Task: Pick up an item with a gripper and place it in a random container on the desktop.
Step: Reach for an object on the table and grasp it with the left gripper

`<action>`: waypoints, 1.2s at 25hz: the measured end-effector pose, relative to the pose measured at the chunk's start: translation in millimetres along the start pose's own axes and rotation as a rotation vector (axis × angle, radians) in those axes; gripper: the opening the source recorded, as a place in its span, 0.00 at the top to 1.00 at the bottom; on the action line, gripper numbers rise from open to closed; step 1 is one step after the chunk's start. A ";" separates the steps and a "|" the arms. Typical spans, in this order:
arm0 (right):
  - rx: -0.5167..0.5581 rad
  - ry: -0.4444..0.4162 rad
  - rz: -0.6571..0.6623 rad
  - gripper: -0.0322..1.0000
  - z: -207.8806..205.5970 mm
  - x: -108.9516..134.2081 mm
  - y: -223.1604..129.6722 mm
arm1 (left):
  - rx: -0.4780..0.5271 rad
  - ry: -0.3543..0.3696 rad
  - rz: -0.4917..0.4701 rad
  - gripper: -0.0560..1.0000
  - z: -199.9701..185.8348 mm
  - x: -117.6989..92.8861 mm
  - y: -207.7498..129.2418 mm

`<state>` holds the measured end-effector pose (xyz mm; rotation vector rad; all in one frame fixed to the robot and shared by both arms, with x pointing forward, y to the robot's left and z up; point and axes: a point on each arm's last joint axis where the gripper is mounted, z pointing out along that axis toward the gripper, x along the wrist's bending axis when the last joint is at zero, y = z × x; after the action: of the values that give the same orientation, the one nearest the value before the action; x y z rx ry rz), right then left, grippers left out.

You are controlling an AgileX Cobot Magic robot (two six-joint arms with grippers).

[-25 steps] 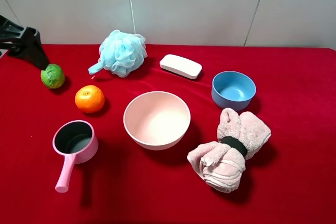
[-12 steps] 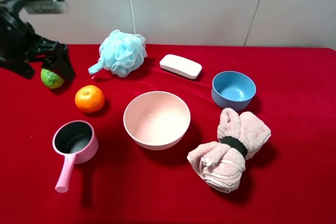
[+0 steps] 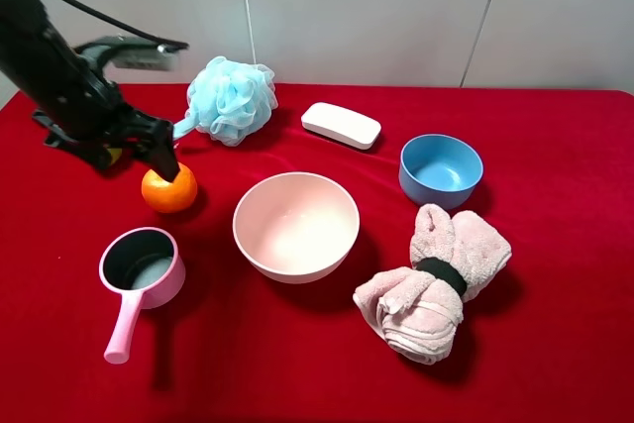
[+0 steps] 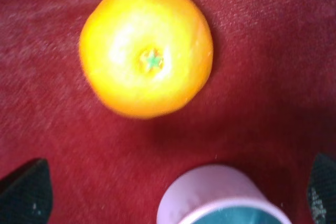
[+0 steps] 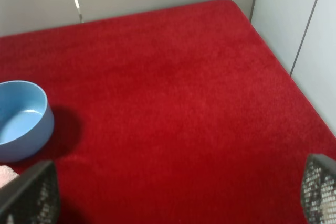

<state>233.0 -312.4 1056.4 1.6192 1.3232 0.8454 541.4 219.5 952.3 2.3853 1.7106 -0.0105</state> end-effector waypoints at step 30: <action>0.000 0.000 0.000 0.30 0.0 0.0 0.0 | -0.022 0.048 0.025 0.03 73.4 13.8 18.9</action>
<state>233.0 -312.4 1056.4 1.6192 1.3232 0.8454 572.0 214.2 881.8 2.4092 1.6922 0.0697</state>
